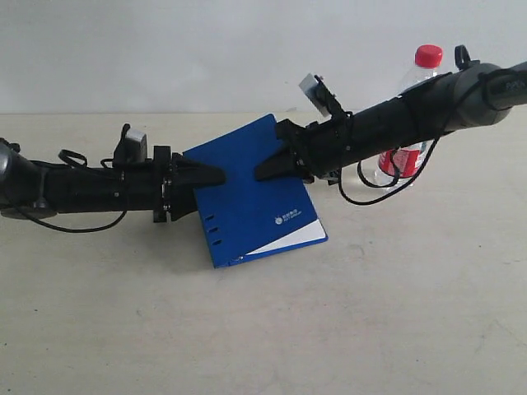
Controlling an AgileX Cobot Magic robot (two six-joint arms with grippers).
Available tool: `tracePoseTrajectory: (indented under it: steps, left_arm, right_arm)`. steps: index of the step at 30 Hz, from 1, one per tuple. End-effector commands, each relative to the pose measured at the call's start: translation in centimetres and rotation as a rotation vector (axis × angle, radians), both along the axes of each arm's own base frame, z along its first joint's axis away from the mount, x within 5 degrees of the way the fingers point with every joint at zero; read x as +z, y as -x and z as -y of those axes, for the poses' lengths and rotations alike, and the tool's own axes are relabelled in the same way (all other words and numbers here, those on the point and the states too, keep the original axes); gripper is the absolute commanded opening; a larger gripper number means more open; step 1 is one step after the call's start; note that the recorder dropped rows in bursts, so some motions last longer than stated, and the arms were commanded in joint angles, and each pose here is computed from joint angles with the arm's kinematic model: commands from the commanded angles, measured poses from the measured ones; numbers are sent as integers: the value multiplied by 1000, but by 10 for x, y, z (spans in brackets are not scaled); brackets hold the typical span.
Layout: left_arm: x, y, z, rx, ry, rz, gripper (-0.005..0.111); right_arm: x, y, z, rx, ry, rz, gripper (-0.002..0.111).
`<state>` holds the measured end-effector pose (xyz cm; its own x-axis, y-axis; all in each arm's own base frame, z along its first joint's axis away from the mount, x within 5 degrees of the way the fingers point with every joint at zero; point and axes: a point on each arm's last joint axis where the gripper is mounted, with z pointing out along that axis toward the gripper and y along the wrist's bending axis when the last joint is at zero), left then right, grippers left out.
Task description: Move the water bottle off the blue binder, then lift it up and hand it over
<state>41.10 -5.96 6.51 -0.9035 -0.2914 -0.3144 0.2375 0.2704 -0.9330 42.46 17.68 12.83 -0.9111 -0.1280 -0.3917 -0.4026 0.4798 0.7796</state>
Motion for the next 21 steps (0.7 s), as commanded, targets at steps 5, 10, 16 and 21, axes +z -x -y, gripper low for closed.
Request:
tracePoseTrajectory:
  steps: [5, 10, 16, 21]
  left_arm:
    - [-10, -1, 1, 15, -32, -39, 24]
    - [-10, -1, 1, 15, -32, -39, 4]
    - [-10, -1, -3, 23, -33, -36, 4]
    - [-10, -3, -20, 65, -32, -37, 4]
  right_arm:
    - [-16, -1, 5, 38, 97, 60, 36]
    - [-16, -2, 5, 26, 105, 76, 57]
    - [-4, -7, 11, -6, 130, 135, 57]
    - [22, -14, 34, -66, 168, 198, 57]
